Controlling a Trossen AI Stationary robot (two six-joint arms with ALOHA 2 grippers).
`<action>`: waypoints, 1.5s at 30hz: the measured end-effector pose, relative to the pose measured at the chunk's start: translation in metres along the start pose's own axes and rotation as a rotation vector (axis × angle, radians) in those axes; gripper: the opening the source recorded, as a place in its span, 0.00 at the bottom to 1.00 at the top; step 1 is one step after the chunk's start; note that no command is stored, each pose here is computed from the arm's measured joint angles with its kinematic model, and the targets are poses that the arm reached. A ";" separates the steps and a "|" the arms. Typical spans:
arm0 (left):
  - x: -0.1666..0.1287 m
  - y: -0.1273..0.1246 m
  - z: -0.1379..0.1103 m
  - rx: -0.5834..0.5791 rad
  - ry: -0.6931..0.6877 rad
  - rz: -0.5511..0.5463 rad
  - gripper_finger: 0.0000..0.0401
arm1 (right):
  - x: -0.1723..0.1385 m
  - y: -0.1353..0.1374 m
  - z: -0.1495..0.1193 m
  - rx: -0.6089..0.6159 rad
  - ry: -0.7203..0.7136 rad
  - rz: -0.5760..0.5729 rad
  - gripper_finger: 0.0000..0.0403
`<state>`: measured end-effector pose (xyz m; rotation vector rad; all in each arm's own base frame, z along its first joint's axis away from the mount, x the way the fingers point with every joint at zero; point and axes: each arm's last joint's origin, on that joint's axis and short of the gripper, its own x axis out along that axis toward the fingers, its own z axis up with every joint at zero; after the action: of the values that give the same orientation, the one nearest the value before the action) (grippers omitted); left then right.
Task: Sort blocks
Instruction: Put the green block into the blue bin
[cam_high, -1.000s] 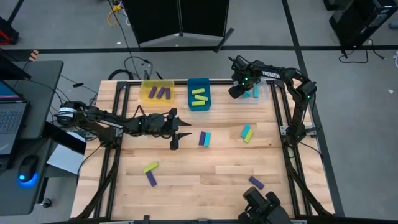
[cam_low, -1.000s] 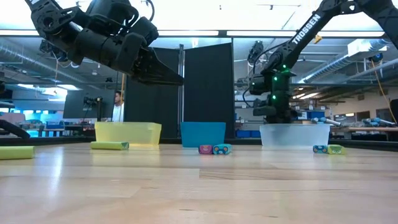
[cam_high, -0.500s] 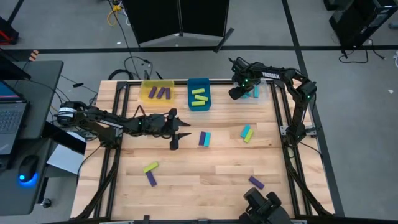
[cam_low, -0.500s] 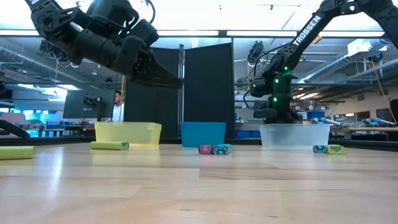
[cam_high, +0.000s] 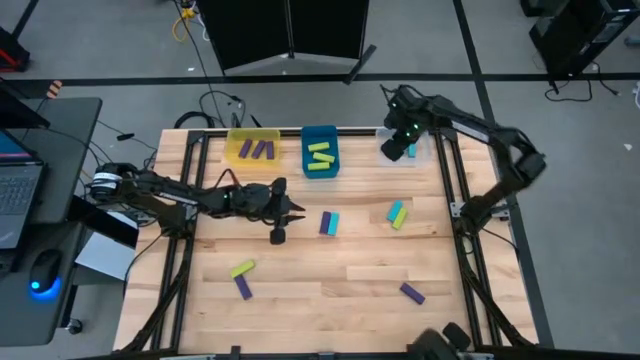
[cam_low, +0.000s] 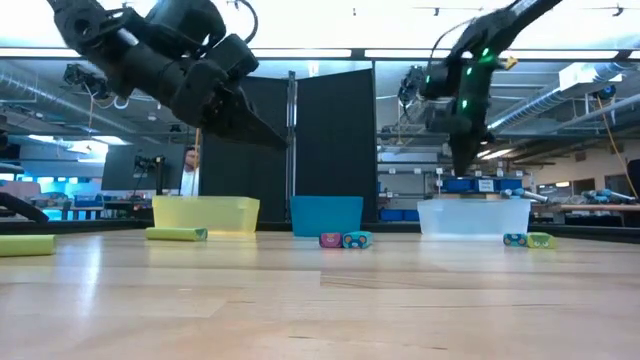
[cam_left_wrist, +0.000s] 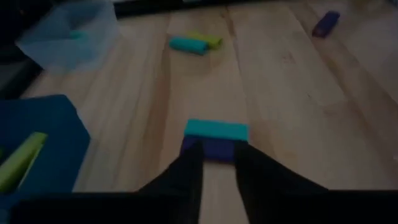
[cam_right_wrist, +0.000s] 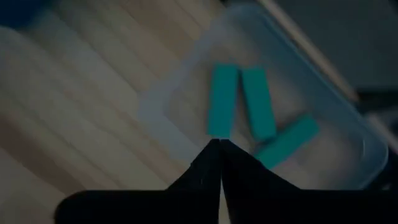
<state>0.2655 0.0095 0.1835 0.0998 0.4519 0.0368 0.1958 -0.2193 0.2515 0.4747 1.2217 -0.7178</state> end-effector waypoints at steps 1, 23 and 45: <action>0.000 0.000 0.004 0.002 0.017 -0.005 0.20 | -0.006 0.005 -0.003 -0.015 -0.049 0.004 0.03; -0.045 -0.056 0.046 -0.195 0.649 -0.089 0.03 | -0.002 0.157 -0.107 -0.214 -0.595 0.336 0.02; -0.065 -0.102 -0.010 -0.483 0.893 0.000 0.30 | 0.000 0.205 -0.125 -0.299 -0.685 0.393 0.05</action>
<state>0.2038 -0.0952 0.1923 -0.4121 1.3193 0.1934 0.2590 0.0083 0.2062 0.1788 0.5478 -0.3034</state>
